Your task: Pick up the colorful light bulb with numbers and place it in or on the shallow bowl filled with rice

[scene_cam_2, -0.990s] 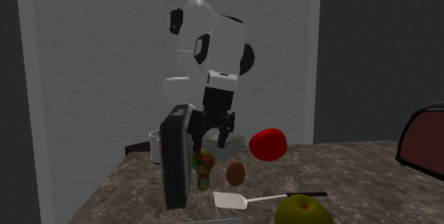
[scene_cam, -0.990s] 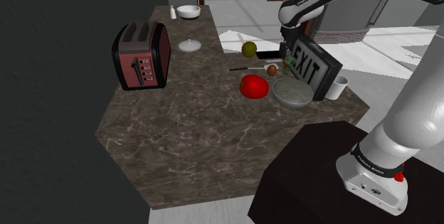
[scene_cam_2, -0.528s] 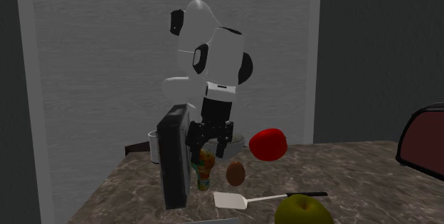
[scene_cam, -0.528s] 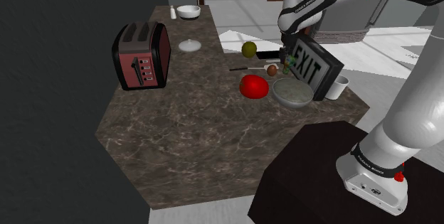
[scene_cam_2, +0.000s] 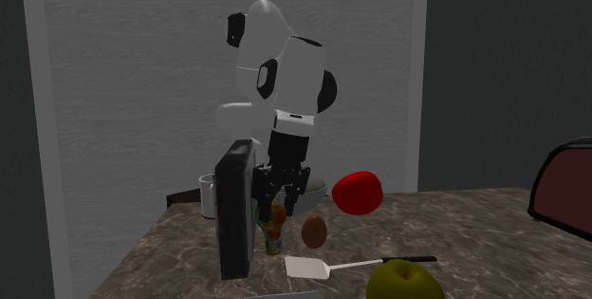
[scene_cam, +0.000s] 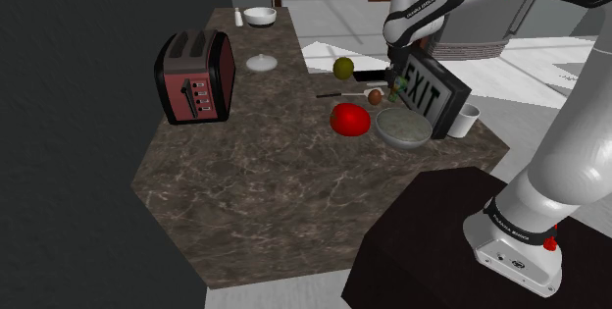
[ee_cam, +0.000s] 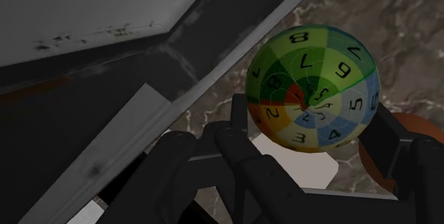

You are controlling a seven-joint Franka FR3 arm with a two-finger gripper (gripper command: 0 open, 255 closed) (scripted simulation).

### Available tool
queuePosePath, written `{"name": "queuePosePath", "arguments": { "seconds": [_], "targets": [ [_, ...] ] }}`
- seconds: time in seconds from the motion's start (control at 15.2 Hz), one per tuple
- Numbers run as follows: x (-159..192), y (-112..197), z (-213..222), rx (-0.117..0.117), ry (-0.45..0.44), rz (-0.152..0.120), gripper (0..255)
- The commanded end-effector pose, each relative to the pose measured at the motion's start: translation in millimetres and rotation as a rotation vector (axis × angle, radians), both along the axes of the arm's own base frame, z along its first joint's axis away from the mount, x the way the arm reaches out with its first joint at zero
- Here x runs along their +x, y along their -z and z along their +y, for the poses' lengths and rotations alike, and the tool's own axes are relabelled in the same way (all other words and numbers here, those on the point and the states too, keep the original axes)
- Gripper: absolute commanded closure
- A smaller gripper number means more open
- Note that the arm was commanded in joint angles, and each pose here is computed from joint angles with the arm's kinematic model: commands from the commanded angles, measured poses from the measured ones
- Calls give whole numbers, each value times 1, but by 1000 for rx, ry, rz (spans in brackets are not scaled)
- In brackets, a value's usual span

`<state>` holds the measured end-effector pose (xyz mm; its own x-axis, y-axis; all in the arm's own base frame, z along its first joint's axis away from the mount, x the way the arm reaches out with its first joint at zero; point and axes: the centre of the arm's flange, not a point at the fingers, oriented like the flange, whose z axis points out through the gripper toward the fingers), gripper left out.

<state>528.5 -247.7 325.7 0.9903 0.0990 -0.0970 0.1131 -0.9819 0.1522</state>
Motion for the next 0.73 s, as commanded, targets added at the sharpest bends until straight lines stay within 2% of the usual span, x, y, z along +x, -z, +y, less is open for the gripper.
{"name": "queuePosePath", "arguments": {
  "seconds": [0.0, 0.4, 0.66],
  "targets": [
    [-1, 1, 0, 1, 2, 2, 255],
    [0, 1, -1, 1, 2, 2, 255],
    [0, -20, -1, 1, 2, 2, 255]
  ]
}}
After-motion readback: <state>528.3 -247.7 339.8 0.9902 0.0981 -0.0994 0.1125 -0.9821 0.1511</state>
